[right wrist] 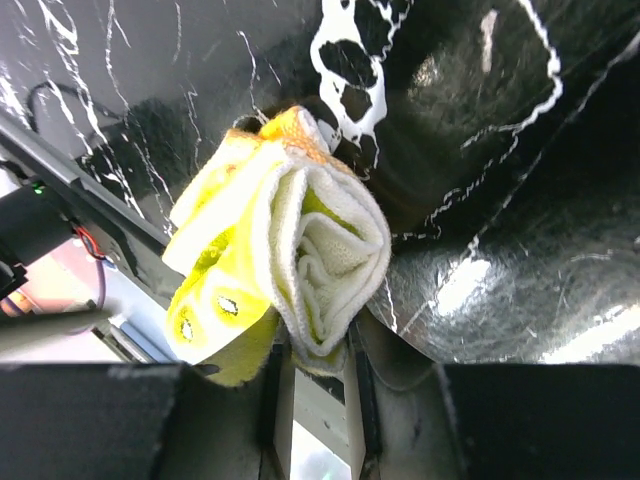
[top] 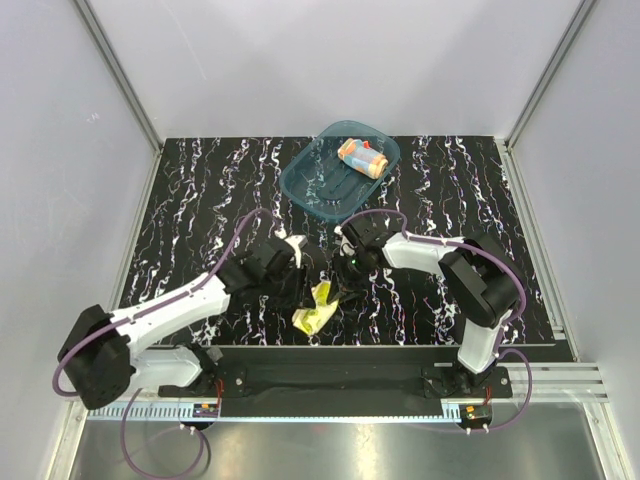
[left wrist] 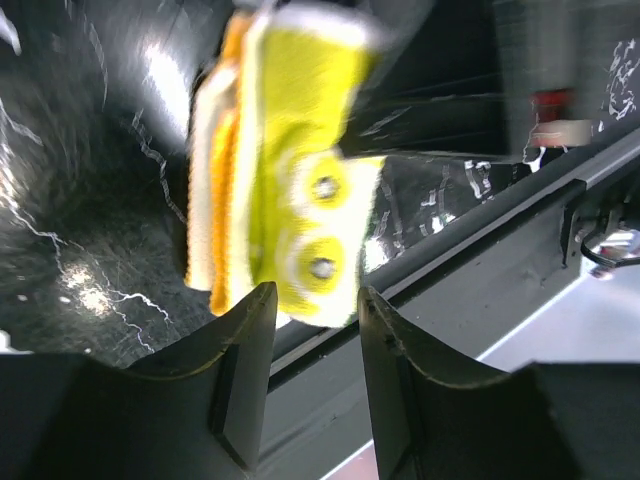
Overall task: Roll the towels
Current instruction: Roll the towel
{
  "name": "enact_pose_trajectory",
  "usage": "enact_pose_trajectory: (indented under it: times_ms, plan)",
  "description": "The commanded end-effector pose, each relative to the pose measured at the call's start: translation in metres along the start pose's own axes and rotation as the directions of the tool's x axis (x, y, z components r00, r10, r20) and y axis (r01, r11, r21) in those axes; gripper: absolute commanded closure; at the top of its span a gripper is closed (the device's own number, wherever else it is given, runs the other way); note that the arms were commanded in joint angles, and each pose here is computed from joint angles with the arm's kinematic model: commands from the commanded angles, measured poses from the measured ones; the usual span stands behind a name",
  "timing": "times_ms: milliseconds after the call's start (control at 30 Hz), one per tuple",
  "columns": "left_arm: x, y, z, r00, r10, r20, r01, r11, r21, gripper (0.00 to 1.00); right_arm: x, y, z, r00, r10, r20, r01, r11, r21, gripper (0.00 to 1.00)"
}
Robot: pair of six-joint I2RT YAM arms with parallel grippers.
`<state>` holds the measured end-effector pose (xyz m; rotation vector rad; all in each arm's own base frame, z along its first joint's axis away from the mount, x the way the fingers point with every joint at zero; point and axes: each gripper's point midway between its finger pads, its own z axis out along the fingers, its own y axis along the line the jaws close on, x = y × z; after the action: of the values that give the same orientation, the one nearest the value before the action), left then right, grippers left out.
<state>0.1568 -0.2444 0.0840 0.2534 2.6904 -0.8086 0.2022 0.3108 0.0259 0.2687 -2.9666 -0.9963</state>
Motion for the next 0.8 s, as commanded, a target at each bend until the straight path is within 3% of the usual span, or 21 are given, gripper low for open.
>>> enact_pose_trajectory:
  times_ms: [0, 167, 300, 767]
  plan:
    - [-0.012, -0.007, -0.019, 0.986, 0.145, 0.079, -0.134, 0.982, -0.132, 0.57, 0.004, -0.01, -0.007, 1.0, -0.027, 0.002, 0.027, 0.993, 0.111, 0.81]
    - [-0.016, -0.032, -0.018, 0.953, 0.28, 0.117, -0.255, 0.947, -0.196, 0.57, 0.002, -0.005, -0.01, 1.0, -0.03, 0.002, 0.03, 0.993, 0.118, 0.81]
    - [-0.001, -0.037, 0.004, 0.931, 0.364, 0.034, -0.341, 0.897, -0.281, 0.55, 0.001, -0.003, -0.011, 0.999, -0.037, 0.003, 0.036, 0.992, 0.12, 0.81]
    - [0.019, -0.002, 0.047, 0.897, 0.431, -0.098, -0.421, 0.767, -0.484, 0.53, 0.004, -0.001, -0.016, 0.999, -0.052, -0.01, 0.053, 0.992, 0.118, 0.82]
